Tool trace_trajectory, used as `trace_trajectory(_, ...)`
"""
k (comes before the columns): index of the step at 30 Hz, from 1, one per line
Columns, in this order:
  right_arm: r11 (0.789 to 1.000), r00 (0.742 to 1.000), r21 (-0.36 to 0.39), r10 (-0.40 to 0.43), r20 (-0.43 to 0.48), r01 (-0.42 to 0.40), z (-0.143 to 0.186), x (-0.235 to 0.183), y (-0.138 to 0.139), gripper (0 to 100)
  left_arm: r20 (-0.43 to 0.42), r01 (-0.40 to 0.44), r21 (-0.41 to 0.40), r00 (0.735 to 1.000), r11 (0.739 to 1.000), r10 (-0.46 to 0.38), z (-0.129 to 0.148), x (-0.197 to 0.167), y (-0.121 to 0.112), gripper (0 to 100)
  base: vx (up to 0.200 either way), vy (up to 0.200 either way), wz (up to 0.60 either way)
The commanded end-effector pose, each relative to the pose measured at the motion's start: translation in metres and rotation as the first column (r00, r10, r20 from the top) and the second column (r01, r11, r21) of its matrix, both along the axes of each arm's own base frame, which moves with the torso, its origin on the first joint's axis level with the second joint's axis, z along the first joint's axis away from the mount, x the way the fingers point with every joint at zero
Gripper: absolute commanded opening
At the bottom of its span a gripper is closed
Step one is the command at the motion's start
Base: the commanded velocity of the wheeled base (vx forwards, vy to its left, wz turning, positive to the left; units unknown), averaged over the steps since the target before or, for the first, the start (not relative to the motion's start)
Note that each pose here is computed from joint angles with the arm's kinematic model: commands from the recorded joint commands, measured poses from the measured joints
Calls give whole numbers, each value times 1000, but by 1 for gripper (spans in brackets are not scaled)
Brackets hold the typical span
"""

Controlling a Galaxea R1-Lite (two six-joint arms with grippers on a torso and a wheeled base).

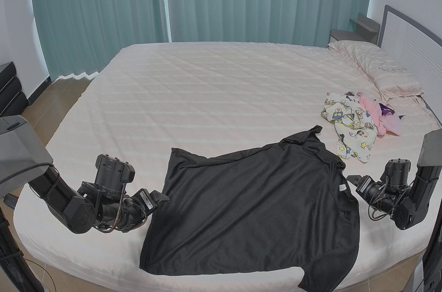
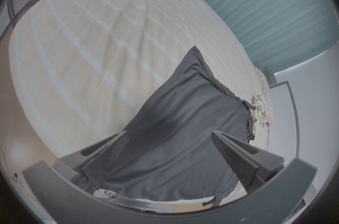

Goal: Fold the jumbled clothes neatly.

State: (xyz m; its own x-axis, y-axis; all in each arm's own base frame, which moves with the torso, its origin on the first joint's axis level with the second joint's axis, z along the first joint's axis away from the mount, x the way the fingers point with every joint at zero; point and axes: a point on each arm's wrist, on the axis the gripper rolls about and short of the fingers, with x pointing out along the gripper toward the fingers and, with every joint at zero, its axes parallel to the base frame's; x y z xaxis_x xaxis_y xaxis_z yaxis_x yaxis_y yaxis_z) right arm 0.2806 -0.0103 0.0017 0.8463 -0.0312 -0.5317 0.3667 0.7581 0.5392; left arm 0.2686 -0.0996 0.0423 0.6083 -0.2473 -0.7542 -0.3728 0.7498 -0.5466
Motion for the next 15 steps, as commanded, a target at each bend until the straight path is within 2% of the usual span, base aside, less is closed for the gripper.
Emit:
trace_trajectory(1, 1000, 1000, 0, 1, -1, -1, 0, 0, 0, 100, -4, 4, -7, 1000, 1000, -4, 0, 0, 0, 100, 0, 0, 0)
trace_trajectory(7, 1000, 1000, -1, 6, -1, -6, 0, 0, 2, 100, -6, 10, -14, 1000, 1000, -10, -1, 1, 0, 100, 0, 0, 0)
trace_trajectory(15, 1000, 1000, -1, 6, 1, -6, 0, 0, 2, 100, -11, 13, -12, 1000, 1000, -13, -2, 0, -1, 100, 0, -200, 0)
